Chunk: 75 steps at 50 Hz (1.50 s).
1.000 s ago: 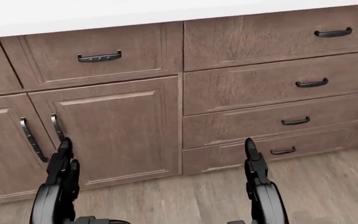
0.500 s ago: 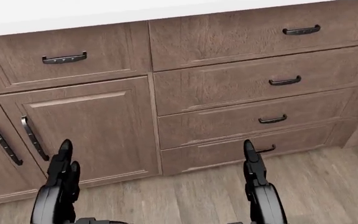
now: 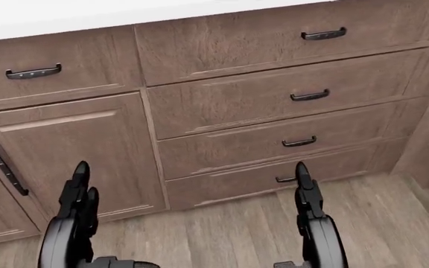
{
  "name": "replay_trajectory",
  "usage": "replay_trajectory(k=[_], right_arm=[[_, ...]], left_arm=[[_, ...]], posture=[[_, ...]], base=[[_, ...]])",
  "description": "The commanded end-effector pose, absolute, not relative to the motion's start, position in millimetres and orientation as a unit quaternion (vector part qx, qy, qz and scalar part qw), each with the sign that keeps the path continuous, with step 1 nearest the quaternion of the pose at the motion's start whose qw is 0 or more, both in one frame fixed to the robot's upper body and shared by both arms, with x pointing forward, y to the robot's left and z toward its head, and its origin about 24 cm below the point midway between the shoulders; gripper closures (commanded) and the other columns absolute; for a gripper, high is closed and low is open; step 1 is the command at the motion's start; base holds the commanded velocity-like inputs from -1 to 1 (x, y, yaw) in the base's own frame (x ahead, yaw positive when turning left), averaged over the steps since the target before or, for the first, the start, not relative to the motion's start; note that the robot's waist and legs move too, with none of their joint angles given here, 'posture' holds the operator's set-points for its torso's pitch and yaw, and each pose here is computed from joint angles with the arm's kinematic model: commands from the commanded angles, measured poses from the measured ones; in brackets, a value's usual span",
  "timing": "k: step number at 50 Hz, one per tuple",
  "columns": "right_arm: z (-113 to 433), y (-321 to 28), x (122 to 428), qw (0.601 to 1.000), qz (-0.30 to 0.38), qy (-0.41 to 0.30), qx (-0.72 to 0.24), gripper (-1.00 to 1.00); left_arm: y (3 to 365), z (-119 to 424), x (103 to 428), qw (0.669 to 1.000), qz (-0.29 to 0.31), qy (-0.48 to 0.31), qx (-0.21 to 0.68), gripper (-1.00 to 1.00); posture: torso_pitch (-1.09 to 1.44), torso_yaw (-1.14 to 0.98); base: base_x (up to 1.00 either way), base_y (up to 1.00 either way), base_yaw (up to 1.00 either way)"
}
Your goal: Navigate to the toaster.
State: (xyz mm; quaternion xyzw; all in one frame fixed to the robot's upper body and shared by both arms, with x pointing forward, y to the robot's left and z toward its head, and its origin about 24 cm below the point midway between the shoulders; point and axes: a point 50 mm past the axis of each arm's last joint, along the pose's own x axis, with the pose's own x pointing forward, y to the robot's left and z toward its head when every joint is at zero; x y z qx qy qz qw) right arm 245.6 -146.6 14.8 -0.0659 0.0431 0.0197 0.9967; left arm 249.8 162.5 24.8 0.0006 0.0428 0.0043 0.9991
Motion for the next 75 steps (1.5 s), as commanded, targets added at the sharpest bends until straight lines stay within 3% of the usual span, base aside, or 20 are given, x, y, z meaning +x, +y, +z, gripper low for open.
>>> replay_trajectory(k=[1, 75], right_arm=[[31.3, -147.8, 249.5, 0.997, 0.017, 0.001, -0.069, -1.00], [31.3, -147.8, 249.6, 0.997, 0.018, 0.001, -0.070, -1.00]], left_arm=[[159.9, 41.2, 254.0, 1.000, 0.000, 0.000, 0.000, -1.00], [159.9, 41.2, 254.0, 1.000, 0.000, 0.000, 0.000, -1.00]], posture=[[0.00, 0.00], [0.00, 0.00]], base=[[0.00, -0.28, 0.00], [0.00, -0.28, 0.00]])
